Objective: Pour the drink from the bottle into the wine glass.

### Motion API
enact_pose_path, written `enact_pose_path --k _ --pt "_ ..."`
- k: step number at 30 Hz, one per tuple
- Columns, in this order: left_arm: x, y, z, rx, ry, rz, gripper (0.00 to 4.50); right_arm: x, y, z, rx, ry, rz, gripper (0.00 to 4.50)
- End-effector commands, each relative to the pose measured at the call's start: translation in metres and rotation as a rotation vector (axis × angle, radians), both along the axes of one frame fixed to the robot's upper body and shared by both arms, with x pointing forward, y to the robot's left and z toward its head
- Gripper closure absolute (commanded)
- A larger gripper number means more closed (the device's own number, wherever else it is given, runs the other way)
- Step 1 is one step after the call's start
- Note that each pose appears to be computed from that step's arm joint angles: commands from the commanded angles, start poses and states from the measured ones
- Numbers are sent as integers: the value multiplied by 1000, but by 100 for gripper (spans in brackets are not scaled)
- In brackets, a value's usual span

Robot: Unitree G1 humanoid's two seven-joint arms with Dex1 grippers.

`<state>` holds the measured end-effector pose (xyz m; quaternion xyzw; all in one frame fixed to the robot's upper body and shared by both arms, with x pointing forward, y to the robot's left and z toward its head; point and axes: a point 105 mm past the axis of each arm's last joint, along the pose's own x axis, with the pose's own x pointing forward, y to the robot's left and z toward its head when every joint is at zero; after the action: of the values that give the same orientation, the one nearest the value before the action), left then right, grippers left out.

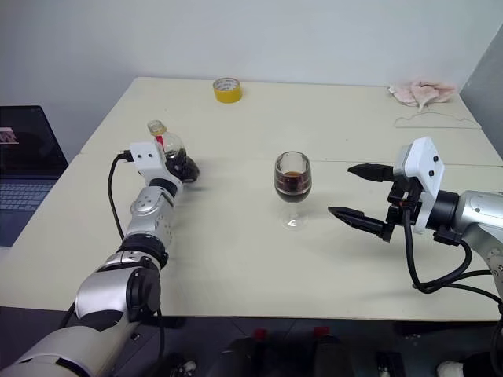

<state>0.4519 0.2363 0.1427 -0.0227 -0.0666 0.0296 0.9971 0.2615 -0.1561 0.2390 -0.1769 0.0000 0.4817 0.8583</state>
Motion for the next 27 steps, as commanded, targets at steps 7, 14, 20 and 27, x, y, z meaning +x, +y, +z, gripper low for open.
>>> enact_pose_path --k 7,14,20,27 --pt "-5 1 -11 16 18 -2 69 -2 3 9 -16 -42 15 0" --pt "-7 3 -11 39 20 -26 2 -1 4 9 -13 -41 16 0" --pt "-14 -2 -7 79 -19 -87 2 0 4 8 -11 -39 16 0" --pt "-36 0 -3 90 -52 -84 2 2 2 8 -13 -39 15 0"
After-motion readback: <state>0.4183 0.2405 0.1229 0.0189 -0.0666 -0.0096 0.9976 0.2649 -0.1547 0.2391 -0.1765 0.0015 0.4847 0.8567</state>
